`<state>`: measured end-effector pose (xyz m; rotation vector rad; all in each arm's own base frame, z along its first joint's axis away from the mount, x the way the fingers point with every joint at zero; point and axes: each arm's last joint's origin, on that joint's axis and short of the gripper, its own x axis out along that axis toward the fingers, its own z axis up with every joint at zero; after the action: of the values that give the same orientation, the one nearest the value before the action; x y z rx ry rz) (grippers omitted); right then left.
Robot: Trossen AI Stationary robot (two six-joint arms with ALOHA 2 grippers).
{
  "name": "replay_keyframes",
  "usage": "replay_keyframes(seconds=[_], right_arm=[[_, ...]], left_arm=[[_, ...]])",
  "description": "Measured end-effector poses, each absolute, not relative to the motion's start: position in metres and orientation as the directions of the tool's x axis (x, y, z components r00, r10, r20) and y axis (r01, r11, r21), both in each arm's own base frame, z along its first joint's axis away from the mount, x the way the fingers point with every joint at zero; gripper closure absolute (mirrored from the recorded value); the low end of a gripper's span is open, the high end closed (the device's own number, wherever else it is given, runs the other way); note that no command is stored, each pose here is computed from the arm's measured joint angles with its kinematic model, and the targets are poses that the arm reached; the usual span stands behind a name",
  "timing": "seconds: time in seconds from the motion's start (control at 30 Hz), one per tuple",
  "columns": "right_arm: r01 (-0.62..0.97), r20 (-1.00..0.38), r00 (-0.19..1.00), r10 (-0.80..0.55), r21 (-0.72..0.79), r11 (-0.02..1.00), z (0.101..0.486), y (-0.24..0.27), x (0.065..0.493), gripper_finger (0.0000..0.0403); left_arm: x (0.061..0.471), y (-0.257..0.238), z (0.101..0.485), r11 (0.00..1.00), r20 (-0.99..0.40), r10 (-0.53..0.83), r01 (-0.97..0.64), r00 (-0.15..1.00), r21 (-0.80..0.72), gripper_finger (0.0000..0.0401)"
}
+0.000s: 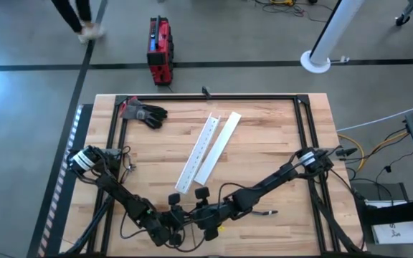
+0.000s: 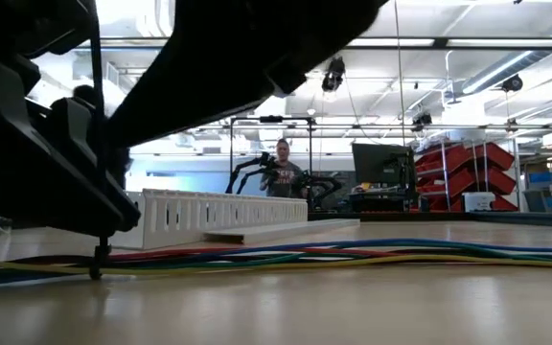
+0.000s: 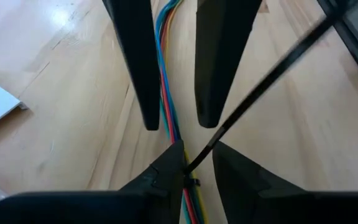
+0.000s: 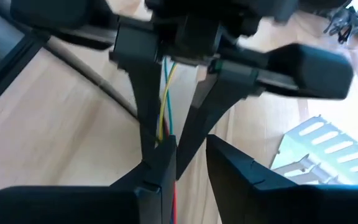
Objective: Ziptie cables
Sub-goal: Wrap the cable wires with the black zip tie
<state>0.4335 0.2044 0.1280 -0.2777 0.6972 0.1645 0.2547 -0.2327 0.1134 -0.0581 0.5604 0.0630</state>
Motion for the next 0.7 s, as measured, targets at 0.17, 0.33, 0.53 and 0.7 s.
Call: replay_keyframes(seconds=[0.17,0.33,0.53,0.7], right_arm=[[-0.243,-0.647,0.76,0.059,-0.199,0.949,0.129,0.205,0.434,0.0346],[-0.269,-0.651,0.757,0.062,-0.224,0.937,0.131,0.206,0.432,0.0347],[-0.3,-0.69,0.722,0.057,-0.237,0.924,0.172,0.209,0.419,0.0295],[-0.266,-0.789,0.614,0.012,-0.193,0.945,0.195,0.199,0.399,0.0254]], left_arm=[[0.254,-0.232,0.119,0.998,-0.526,0.042,-0.065,0.85,-0.025,0.0342],[0.252,-0.229,0.127,0.998,-0.529,0.061,-0.063,0.846,0.015,0.0355],[0.247,-0.225,0.135,0.997,-0.547,0.078,-0.076,0.833,0.026,0.0398],[0.244,-0.221,0.153,0.994,-0.51,0.106,-0.102,0.854,0.036,0.04]])
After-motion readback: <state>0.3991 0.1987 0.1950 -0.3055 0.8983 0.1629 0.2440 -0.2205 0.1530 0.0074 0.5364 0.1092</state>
